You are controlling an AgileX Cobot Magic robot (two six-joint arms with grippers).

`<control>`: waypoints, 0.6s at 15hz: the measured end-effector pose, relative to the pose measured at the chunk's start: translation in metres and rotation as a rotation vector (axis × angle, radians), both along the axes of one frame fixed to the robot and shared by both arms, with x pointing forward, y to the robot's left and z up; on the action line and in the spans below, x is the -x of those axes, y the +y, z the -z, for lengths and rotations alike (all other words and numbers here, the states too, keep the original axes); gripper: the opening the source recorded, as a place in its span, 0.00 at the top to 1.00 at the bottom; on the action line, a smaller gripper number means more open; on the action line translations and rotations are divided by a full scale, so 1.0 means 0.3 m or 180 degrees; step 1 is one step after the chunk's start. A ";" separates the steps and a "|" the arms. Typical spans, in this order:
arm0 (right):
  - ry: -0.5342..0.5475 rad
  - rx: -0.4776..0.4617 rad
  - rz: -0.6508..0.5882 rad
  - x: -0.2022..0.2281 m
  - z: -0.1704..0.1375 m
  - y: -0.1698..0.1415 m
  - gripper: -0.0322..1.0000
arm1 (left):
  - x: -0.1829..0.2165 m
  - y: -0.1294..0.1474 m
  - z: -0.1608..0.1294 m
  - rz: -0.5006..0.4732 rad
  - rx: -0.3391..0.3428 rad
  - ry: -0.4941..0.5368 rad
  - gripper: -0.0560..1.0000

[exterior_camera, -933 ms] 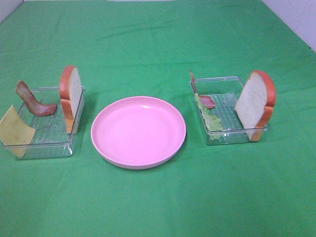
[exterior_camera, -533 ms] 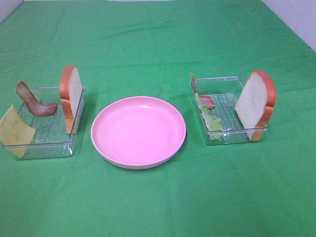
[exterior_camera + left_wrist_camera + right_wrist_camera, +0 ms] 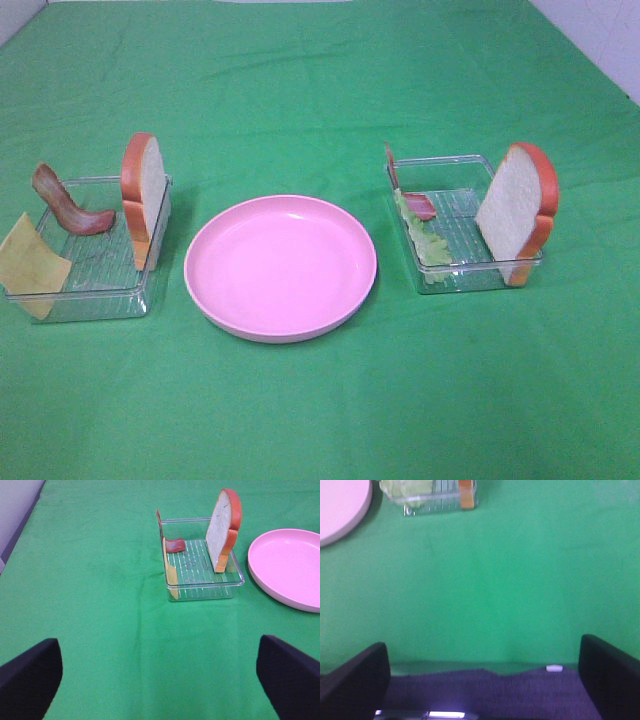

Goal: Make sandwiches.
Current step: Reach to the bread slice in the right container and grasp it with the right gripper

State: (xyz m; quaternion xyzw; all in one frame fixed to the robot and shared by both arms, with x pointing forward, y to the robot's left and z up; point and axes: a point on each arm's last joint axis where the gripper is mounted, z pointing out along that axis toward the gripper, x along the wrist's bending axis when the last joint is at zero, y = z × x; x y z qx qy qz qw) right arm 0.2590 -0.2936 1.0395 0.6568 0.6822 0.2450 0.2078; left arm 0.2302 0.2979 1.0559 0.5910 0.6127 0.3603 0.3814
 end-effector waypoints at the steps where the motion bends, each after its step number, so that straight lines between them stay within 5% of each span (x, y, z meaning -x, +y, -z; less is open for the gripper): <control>1: 0.0705 -0.0040 -0.0012 -0.124 -0.049 0.007 0.02 | 0.000 0.000 0.000 0.0000 0.0000 0.0000 0.01; 3: 0.1128 -0.0051 -0.0017 -0.280 -0.110 0.012 0.02 | 0.000 0.000 0.000 0.0000 0.0000 0.0000 0.01; 9: 0.1620 -0.0019 -0.0071 -0.746 -0.160 0.020 0.02 | 0.000 0.000 0.000 0.0000 0.0000 0.0000 0.01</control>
